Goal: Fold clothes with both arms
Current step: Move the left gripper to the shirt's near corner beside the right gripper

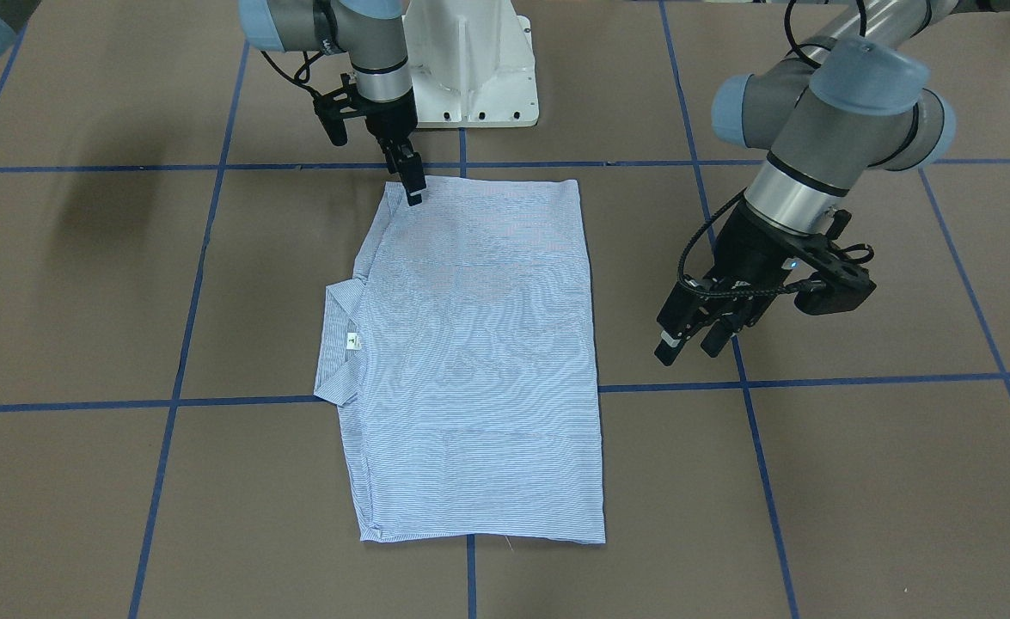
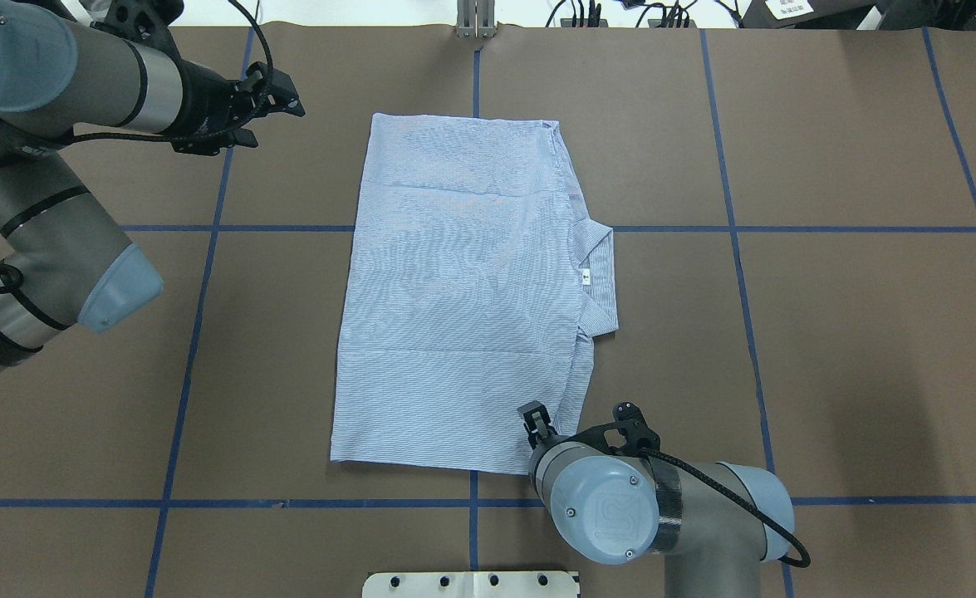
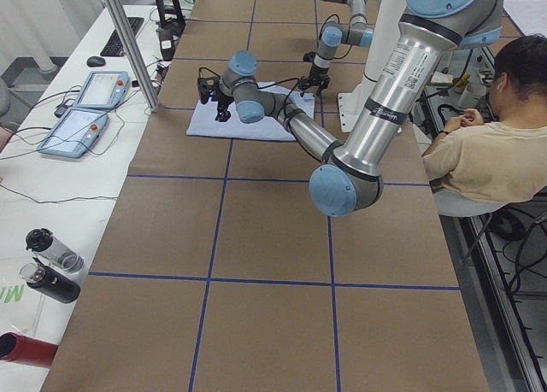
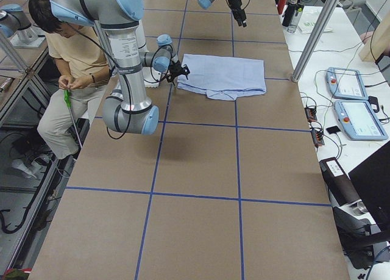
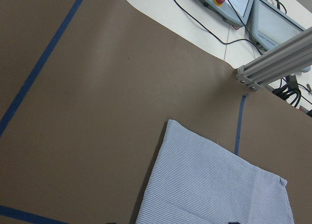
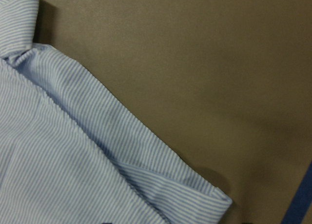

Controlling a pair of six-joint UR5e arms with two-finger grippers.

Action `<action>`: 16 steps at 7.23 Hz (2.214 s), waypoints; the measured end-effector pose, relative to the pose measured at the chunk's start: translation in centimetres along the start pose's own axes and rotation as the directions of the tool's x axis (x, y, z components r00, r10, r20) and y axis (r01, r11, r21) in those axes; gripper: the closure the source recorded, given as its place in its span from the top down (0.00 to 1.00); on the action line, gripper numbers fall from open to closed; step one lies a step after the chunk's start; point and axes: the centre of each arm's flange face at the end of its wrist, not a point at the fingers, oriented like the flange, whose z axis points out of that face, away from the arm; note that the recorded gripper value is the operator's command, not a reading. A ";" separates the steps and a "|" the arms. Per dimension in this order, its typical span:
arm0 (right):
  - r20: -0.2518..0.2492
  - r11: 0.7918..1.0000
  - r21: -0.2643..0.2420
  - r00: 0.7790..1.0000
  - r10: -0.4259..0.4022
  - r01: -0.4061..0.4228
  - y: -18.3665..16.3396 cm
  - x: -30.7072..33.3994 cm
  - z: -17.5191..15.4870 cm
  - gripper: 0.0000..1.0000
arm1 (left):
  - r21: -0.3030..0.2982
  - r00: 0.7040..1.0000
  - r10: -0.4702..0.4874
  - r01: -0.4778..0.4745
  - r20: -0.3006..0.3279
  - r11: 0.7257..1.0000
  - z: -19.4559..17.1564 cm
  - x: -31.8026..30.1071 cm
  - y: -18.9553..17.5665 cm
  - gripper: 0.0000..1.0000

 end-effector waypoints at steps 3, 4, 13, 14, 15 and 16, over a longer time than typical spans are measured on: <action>0.000 1.000 -0.001 1.000 0.000 0.000 0.1 0.0 0.0 0.10 | 0.002 1.000 0.000 0.000 -0.002 1.000 -0.1 0.0 -0.1 0.81; 0.002 1.000 -0.003 1.000 0.001 -0.001 0.0 -0.1 -0.2 0.00 | 0.002 1.000 0.000 0.000 -0.003 1.000 -0.3 0.0 -0.1 0.81; 0.003 1.000 -0.018 1.000 0.004 -0.004 -1.5 -0.1 -4.0 0.00 | -0.089 0.919 -0.395 0.394 0.004 0.915 -2.6 -1.7 17.9 0.77; 0.003 1.000 -0.019 1.000 0.004 -0.004 -1.5 0.0 -4.1 0.00 | -0.100 0.900 -0.435 0.436 0.039 0.894 -1.9 -3.3 23.9 0.75; 0.002 1.000 -0.020 1.000 0.004 -0.004 -1.4 0.0 -4.2 0.00 | -0.104 0.890 -0.450 0.455 0.075 0.884 -1.4 -5.2 29.4 0.74; 0.002 1.000 -0.020 1.000 0.004 -0.004 -1.4 0.0 -4.2 0.00 | -0.105 0.887 -0.450 0.460 0.108 0.882 -1.1 -6.9 33.1 0.73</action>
